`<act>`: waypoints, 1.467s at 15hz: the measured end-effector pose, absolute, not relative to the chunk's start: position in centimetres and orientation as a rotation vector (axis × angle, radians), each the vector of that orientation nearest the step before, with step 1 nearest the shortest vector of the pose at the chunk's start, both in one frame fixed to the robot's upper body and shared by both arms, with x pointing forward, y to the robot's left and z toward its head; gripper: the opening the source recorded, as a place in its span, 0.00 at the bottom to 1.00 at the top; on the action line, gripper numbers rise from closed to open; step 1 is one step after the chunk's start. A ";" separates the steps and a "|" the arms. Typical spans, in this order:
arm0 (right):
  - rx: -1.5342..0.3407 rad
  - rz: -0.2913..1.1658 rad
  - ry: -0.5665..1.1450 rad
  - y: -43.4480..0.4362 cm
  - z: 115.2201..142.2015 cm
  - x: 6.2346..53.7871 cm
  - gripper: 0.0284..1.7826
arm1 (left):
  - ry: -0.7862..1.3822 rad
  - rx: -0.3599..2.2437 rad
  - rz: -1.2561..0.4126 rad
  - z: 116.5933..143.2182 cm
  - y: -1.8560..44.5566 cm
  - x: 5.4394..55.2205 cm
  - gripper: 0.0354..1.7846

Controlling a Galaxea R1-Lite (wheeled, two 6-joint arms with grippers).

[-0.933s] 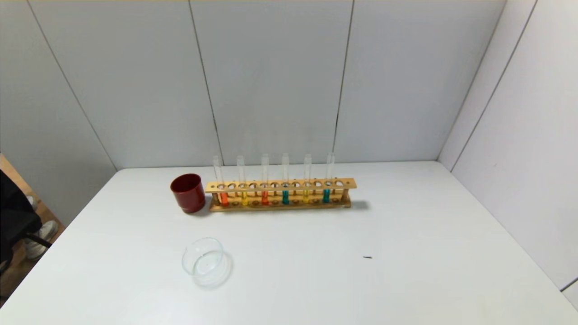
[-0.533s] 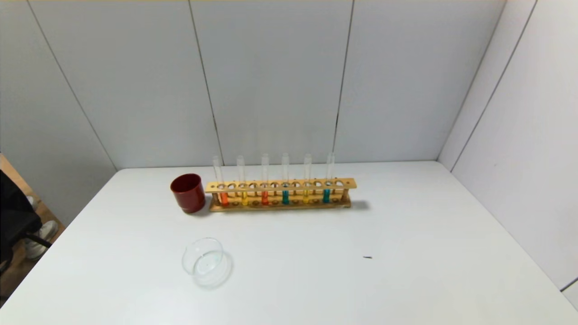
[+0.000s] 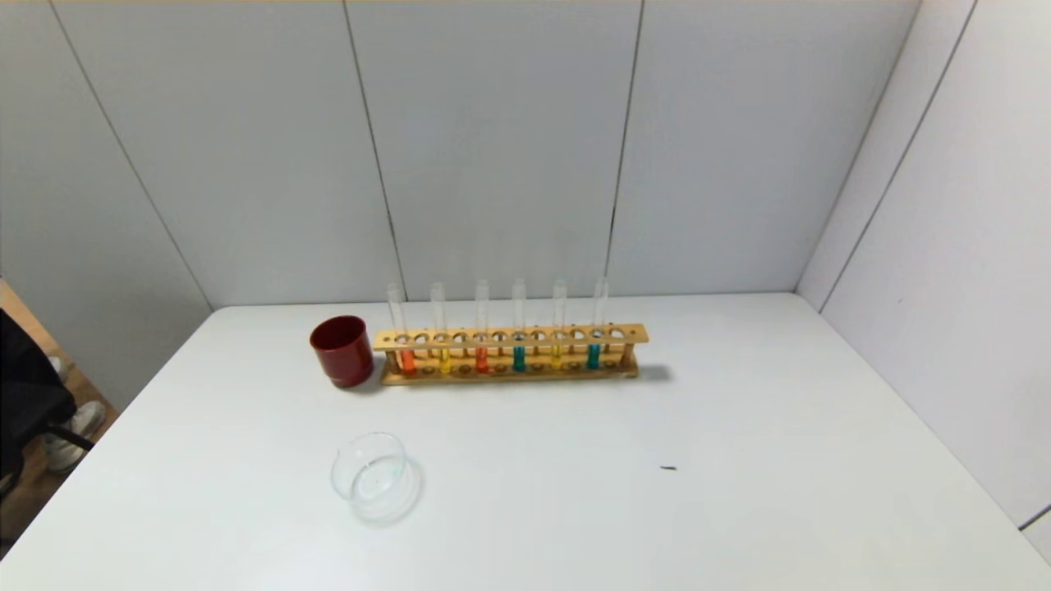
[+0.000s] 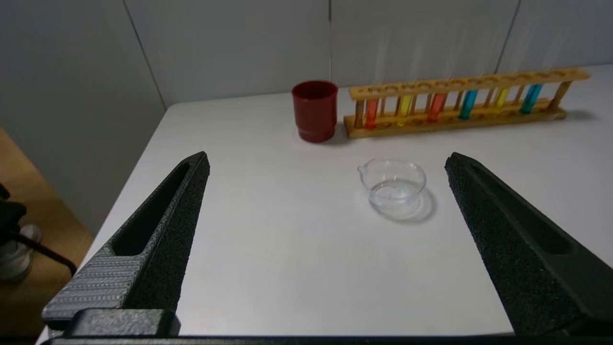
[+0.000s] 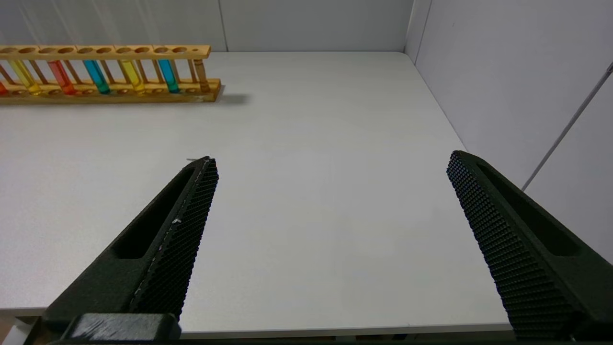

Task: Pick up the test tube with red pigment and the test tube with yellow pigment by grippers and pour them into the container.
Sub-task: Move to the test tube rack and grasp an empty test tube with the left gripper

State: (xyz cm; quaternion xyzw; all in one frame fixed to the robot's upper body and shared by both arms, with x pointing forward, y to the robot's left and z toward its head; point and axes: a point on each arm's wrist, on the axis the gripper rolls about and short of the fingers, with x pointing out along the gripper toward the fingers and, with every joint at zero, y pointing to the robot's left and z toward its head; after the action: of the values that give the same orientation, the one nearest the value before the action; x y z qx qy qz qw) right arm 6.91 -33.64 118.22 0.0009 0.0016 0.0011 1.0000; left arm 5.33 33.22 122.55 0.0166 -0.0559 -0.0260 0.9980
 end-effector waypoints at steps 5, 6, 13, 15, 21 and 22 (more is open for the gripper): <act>0.002 0.003 0.003 -33.6 118.2 6.9 0.98 | -0.074 0.036 -0.170 131.6 33.0 4.8 0.97; 0.002 0.003 0.003 -33.6 118.2 6.9 0.98 | -0.049 0.034 -0.185 133.3 32.9 5.7 0.97; 0.002 0.002 0.003 -33.6 118.2 6.9 0.98 | 0.119 0.008 -0.322 138.7 32.6 18.5 0.97; 0.002 0.002 0.003 -33.6 118.2 6.9 0.98 | 0.154 -0.002 -0.350 138.2 32.5 22.8 0.97; 0.002 0.002 0.003 -33.6 118.2 6.9 0.98 | 0.254 -0.023 -0.424 133.6 30.8 33.4 0.97; 0.002 0.002 0.003 -33.6 118.2 6.9 0.98 | 0.253 -0.029 -0.434 132.9 30.5 34.8 0.97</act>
State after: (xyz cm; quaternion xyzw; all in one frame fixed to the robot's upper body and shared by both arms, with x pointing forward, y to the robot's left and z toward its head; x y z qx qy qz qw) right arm 6.91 -33.64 118.22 0.0009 0.0014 0.0011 1.0000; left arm 34.77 30.46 132.88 -0.0146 0.1249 -0.2150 0.9685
